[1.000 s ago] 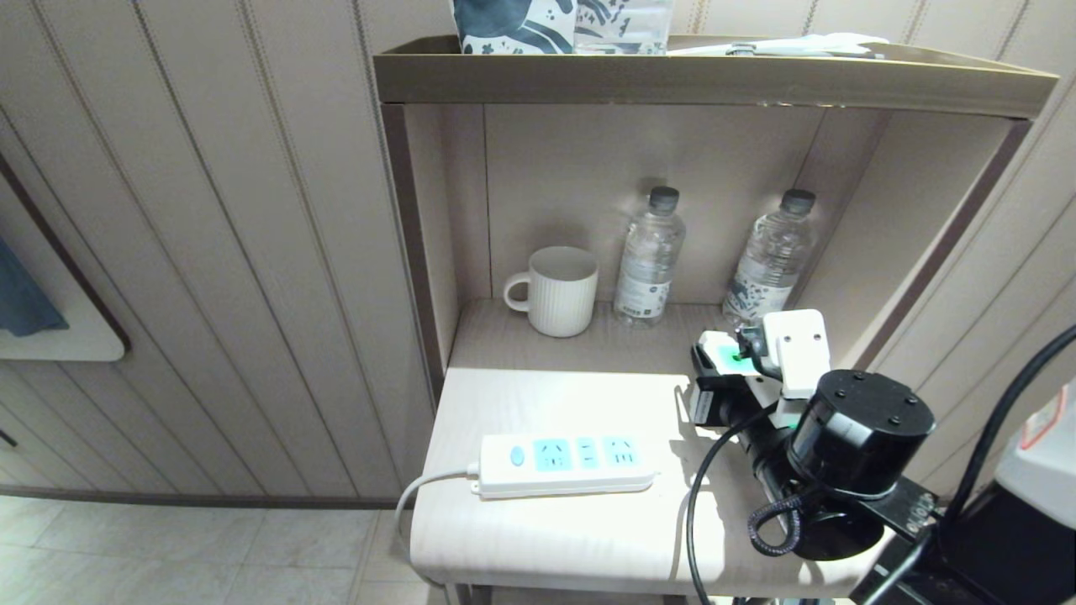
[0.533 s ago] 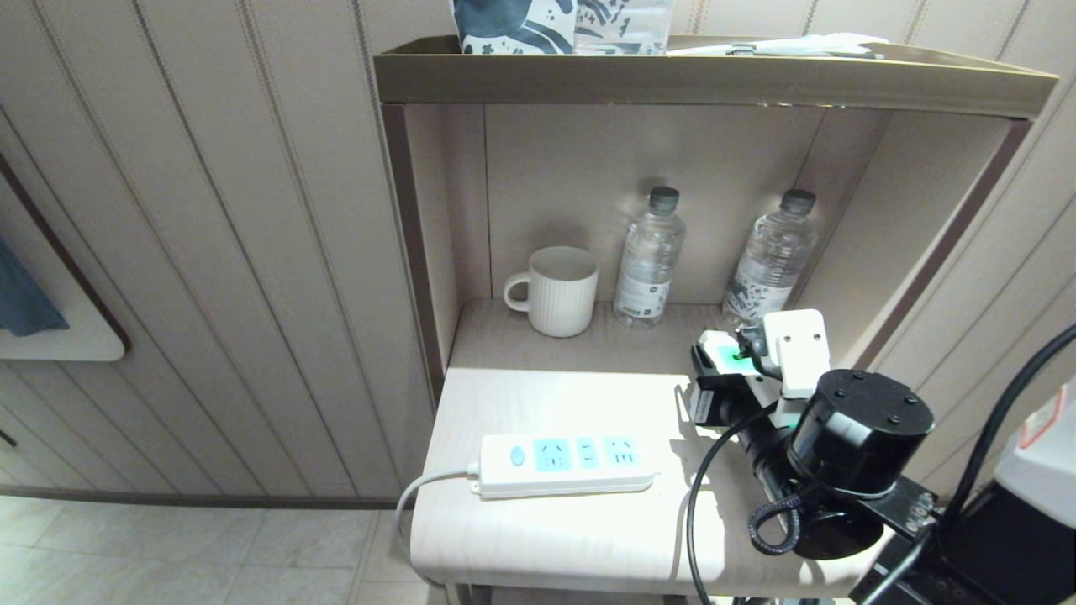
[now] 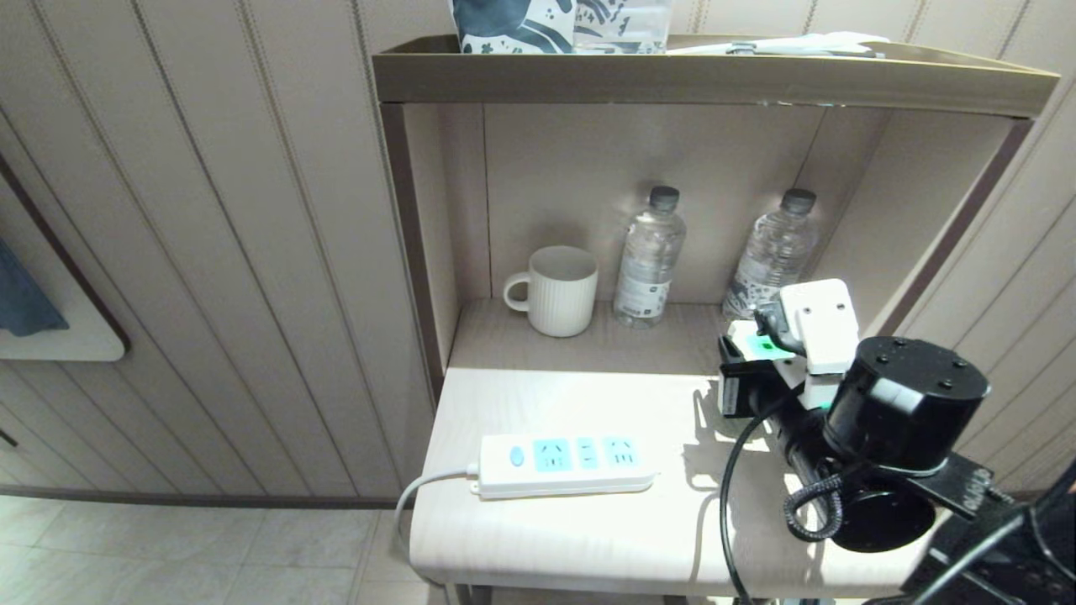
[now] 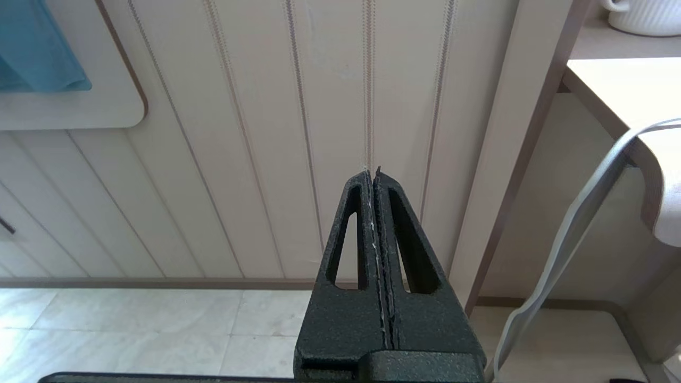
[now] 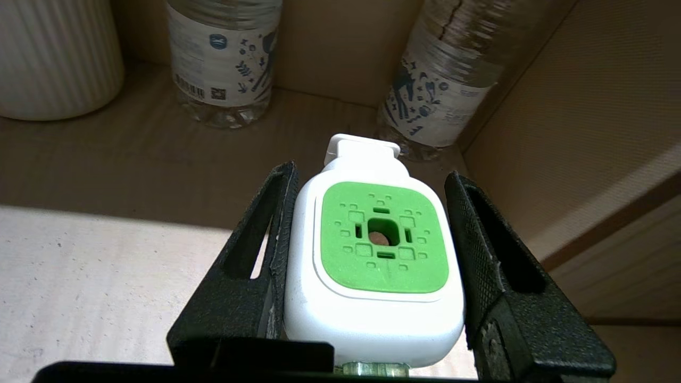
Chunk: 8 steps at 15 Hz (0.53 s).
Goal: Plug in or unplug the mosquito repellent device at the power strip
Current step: Pick up the mosquito repellent liquid, then insert the plug into the socket
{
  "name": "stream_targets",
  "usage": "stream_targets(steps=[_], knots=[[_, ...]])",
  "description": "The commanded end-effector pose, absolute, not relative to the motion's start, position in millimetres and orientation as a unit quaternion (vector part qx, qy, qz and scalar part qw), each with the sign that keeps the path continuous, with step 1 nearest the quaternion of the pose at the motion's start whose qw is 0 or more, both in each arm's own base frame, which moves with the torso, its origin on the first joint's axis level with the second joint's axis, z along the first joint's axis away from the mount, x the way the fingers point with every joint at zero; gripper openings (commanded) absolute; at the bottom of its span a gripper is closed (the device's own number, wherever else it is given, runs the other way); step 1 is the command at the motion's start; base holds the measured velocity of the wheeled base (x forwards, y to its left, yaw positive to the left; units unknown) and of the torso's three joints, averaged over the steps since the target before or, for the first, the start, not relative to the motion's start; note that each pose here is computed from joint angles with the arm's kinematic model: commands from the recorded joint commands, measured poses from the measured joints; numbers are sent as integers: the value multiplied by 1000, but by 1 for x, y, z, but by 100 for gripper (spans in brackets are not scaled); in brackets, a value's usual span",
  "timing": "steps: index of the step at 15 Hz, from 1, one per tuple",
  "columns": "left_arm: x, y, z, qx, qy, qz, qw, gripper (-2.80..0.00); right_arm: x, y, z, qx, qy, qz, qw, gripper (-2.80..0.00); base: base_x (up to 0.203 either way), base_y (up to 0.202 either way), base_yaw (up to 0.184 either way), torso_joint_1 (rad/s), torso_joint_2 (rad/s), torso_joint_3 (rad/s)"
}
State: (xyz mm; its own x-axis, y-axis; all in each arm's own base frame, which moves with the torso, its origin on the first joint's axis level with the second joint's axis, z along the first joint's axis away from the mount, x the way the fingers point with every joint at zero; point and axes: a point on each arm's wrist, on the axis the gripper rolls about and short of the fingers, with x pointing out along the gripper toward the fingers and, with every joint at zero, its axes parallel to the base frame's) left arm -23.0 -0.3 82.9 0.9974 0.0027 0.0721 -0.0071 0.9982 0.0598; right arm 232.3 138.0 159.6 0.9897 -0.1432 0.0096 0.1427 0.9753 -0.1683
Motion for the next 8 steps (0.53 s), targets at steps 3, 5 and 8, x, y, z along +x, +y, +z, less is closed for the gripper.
stream_targets(steps=[3, 5, 8], knots=[[-23, 0, 83, 30, -37, 3, 999, -280, 215, 134, 210, -102, 22, -71, 992, -280, 0, 0, 0, 0, 0, 0], [-23, 0, 83, 30, -37, 3, 999, -280, 212, 137, 229, -104, 40, -61, 992, -280, 0, 0, 0, 0, 0, 0], [-23, 0, 83, 30, -36, 3, 999, -280, 203, 146, 259, -103, 99, -28, 989, -280, 0, 0, 0, 0, 0, 0]])
